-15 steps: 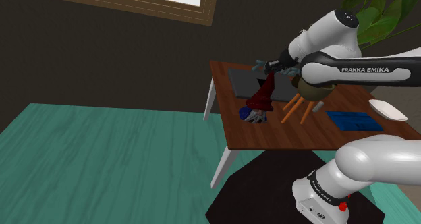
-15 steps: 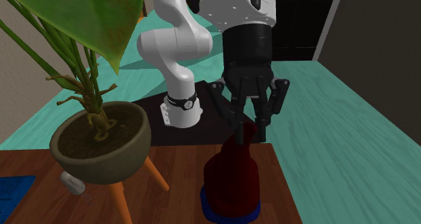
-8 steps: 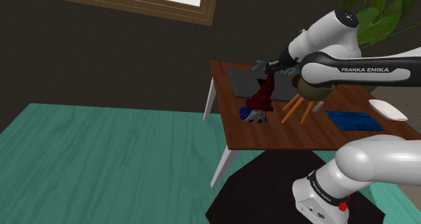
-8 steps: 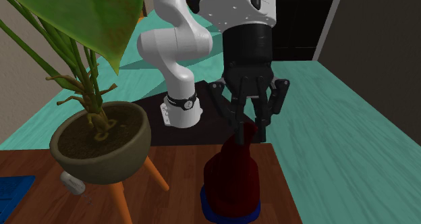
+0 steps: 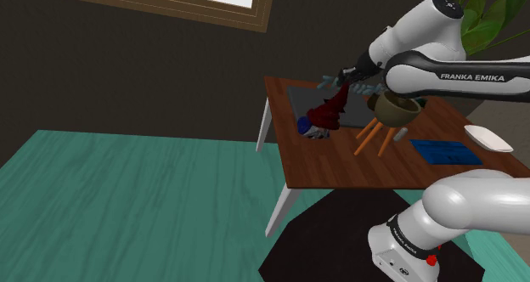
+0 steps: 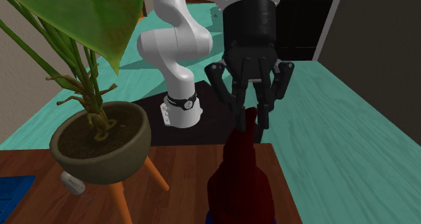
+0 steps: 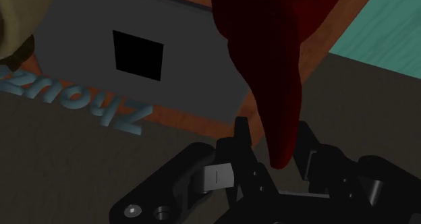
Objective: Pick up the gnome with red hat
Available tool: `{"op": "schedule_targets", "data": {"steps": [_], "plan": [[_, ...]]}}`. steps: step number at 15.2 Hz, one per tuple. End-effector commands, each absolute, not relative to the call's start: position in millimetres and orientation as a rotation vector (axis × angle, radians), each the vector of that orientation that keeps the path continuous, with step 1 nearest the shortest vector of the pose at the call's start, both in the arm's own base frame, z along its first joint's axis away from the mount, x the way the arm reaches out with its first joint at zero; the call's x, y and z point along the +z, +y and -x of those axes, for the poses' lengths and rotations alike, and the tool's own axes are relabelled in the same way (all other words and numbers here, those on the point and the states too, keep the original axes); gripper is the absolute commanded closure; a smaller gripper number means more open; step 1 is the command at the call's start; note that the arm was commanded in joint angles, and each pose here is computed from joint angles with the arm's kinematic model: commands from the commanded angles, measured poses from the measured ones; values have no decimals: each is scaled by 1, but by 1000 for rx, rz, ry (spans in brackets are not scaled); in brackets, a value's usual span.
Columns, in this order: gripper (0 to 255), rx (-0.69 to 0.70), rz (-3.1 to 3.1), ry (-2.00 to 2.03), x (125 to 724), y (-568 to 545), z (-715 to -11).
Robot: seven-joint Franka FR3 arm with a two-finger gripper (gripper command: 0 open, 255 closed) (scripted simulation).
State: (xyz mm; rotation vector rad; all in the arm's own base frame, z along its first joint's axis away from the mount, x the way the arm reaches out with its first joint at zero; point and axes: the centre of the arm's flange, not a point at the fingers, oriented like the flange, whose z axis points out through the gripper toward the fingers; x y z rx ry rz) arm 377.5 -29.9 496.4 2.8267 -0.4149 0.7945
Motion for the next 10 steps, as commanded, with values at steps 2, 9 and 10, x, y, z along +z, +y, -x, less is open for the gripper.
{"op": "schedule_targets", "data": {"steps": [2,9,10], "plan": [[255,799,-2826,-415,513,-29,-378],[255,799,-2826,-415,546,-29,-378],[255,799,-2826,-415,546,-29,-378]]}}
